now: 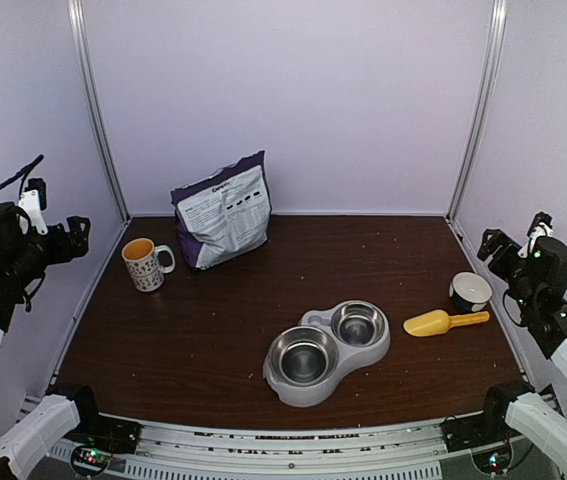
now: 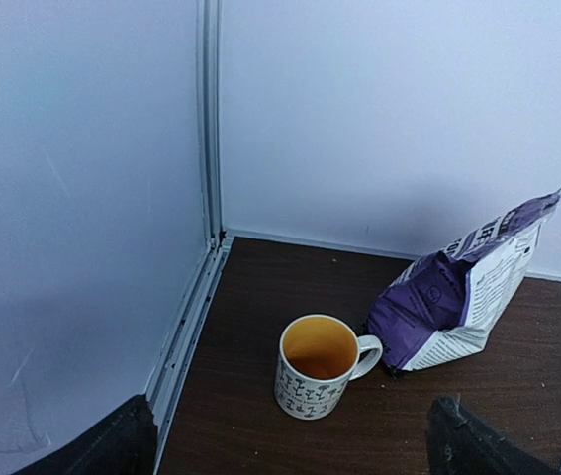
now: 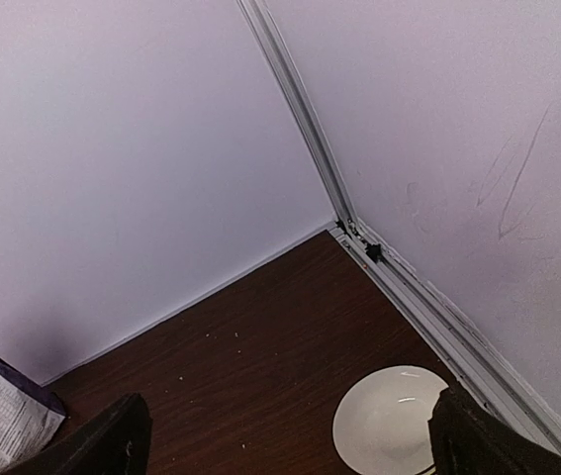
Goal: Serve the pet food
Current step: Move the pet food bag to the center of the board.
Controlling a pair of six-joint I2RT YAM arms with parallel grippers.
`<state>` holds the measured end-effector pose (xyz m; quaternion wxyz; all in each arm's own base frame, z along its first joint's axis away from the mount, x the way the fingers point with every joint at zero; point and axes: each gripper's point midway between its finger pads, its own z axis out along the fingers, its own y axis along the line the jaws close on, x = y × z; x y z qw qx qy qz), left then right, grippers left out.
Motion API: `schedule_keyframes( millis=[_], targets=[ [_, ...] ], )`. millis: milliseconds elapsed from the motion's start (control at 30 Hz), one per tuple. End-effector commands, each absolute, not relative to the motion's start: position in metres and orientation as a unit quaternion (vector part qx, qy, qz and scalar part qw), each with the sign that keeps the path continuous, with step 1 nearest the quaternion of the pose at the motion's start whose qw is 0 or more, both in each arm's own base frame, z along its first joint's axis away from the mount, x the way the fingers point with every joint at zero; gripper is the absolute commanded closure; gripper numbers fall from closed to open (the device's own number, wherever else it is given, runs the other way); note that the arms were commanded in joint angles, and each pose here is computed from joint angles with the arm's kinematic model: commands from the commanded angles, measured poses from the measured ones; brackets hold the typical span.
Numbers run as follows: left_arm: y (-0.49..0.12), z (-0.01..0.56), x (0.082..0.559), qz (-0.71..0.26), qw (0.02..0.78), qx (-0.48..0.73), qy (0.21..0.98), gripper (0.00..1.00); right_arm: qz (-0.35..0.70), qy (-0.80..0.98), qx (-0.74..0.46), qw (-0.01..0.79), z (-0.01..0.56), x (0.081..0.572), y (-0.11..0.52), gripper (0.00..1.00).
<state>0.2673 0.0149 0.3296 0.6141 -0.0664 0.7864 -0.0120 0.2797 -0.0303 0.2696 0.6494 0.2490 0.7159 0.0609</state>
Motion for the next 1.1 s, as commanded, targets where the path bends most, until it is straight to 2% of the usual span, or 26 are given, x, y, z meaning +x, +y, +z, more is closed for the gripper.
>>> schedule_keyframes(
  millis=[0,233,367,467,600,767,1067],
  targets=[
    [0.01,0.346,0.269,-0.024,0.638,-0.051,0.768,0.02,0.074,0.713,0.25,0.651,0.274,0.278,-0.027,0.0],
    [0.015,0.363,0.256,-0.012,0.678,-0.06,0.733,0.02,0.069,0.716,0.243,0.651,0.276,0.278,-0.027,0.0],
    [-0.004,0.375,0.261,-0.03,0.681,0.002,0.731,0.02,0.066,0.721,0.227,0.651,0.281,0.278,-0.024,0.0],
    [-0.034,0.406,0.269,-0.072,0.69,0.087,0.715,0.02,0.069,0.727,0.21,0.65,0.287,0.28,-0.019,0.0],
    [-0.089,0.425,0.295,-0.127,0.633,0.196,0.738,0.02,0.101,0.738,0.17,0.645,0.289,0.283,-0.002,0.0],
    [-0.169,0.422,0.331,-0.103,0.574,0.337,0.74,0.02,0.154,0.747,0.109,0.637,0.288,0.286,0.026,0.0],
    [-0.184,0.393,0.409,-0.087,0.535,0.329,0.773,0.02,0.206,0.767,0.045,0.606,0.282,0.281,0.056,0.0]
  ],
)
